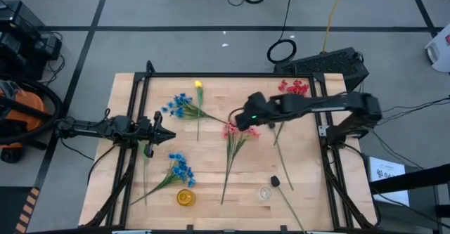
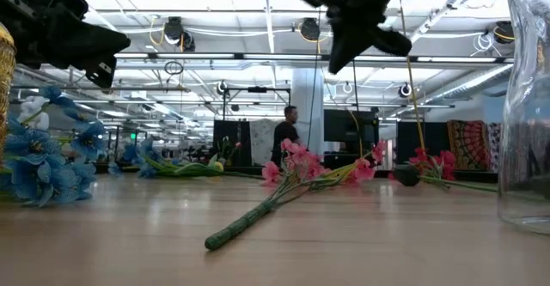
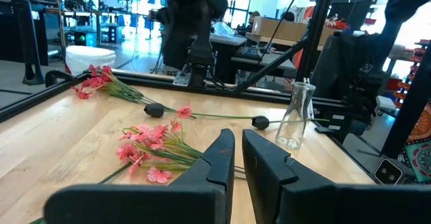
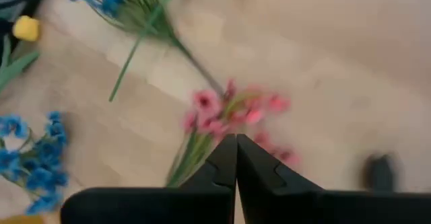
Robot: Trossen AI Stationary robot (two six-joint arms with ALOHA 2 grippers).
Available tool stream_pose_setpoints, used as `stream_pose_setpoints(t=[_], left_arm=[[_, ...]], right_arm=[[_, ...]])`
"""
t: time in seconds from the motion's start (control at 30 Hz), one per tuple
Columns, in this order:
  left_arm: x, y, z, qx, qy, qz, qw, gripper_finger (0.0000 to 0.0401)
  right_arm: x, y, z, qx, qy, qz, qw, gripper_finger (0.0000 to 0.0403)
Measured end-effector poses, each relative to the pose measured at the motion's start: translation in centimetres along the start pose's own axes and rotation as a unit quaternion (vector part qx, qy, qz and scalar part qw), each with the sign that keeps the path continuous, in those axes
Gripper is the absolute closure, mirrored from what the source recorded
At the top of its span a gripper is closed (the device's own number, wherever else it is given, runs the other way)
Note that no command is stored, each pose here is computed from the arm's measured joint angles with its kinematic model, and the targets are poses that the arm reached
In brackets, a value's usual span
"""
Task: Sort flowers into vase by color
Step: Put the pink flowers into the transparent vase
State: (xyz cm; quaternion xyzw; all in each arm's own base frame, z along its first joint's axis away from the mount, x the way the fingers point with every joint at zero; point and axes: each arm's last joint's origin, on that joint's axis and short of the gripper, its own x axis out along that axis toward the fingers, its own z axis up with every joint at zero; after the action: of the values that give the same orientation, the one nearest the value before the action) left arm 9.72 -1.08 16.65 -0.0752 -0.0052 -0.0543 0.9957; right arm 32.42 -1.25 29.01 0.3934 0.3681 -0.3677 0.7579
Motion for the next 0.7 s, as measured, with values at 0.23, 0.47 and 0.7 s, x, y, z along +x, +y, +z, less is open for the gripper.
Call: stream_pose_setpoints(t=[0.23,0.47,0.7], left_arm=[[0.0,0.0,0.0,0.0,0.0,0.0,1.0,0.0365],[0.0,0.0,0.0,0.0,0.0,0.0,1.0,0.0365],[0.0,0.0,0.0,0.0,0.0,0.0,1.0,0.0365]], right_arm=[[4.8,1.3,-2.0,0.078,0.084,-0.039,0.993,0.0401],[7.8,2.2,-4.3,0.091,0.131,-0.054,0.986,0.036],[10.3,3.0,-5.5,0.118,0.176,-0.037,0.977,0.0289]])
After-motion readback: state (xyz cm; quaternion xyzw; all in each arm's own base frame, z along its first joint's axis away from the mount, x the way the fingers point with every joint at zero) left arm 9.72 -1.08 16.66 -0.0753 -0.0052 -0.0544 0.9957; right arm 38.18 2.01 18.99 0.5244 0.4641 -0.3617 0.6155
